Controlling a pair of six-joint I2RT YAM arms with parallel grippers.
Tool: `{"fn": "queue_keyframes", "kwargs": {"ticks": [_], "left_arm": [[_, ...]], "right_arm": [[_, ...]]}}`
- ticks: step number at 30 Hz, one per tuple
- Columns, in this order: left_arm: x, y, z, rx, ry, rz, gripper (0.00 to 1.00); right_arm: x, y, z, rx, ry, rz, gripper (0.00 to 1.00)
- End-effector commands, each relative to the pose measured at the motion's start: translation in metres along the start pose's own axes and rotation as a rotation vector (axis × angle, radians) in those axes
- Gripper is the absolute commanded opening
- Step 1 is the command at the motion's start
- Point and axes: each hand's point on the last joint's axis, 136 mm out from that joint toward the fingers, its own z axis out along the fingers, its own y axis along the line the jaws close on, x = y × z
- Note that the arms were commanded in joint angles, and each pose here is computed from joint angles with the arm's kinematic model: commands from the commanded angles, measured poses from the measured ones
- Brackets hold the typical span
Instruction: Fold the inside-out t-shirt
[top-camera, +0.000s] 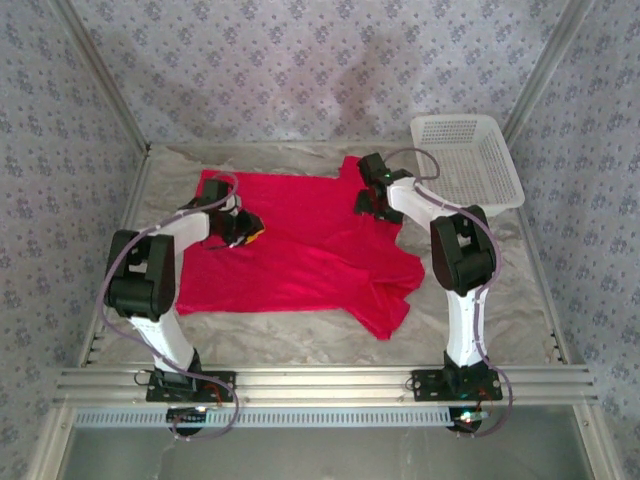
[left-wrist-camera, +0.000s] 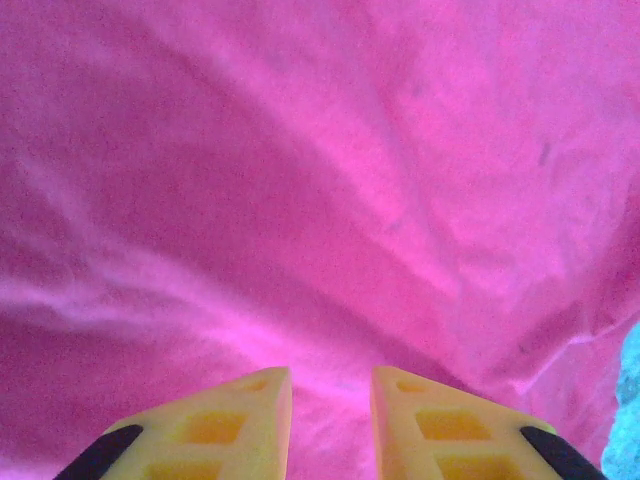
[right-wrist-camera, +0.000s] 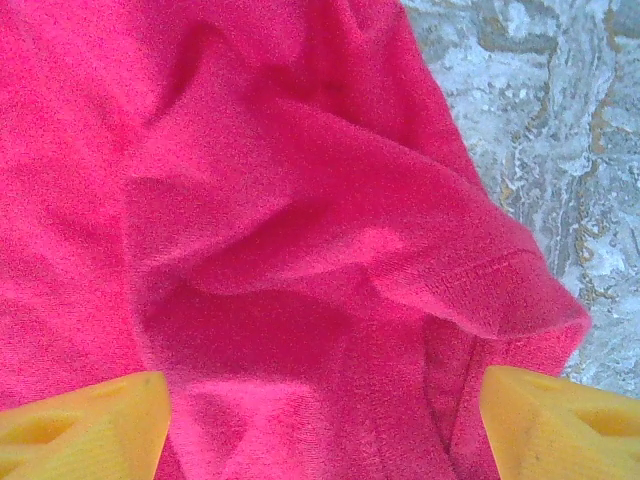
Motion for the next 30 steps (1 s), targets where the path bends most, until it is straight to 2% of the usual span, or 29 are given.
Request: {"fn": "queue_keyframes", "kwargs": {"ticks": [1,9,14,20,24,30], "left_arm": [[0.007,-0.015,-0.003,0.071,0.0,0.005,0.27],[0.024,0.006,0.007,0.044,0.03,-0.02,0.27],[0.032,0.027,0.011,0.005,0.046,-0.026,0.27],[0.034,0.089,0.004,-0.133,0.049,-0.053,0.26],[0.034,0.123,-0.007,-0.195,0.029,-0.105,0.26],[0.03,0.109,-0.006,-0.173,0.033,-0.09,0.26]], "right_arm": [[0.003,-0.013,0.005,0.028,0.022,0.009,0.83],[0.003,-0.023,0.03,0.04,0.041,0.034,0.84],[-0.015,-0.018,0.059,0.011,0.02,0.071,0.84],[-0.054,-0.053,0.068,0.192,-0.004,0.081,0.83],[-0.08,-0.061,0.069,0.226,-0.036,0.065,0.83],[-0.107,-0.048,0.061,0.192,-0.079,0.042,0.82]]}}
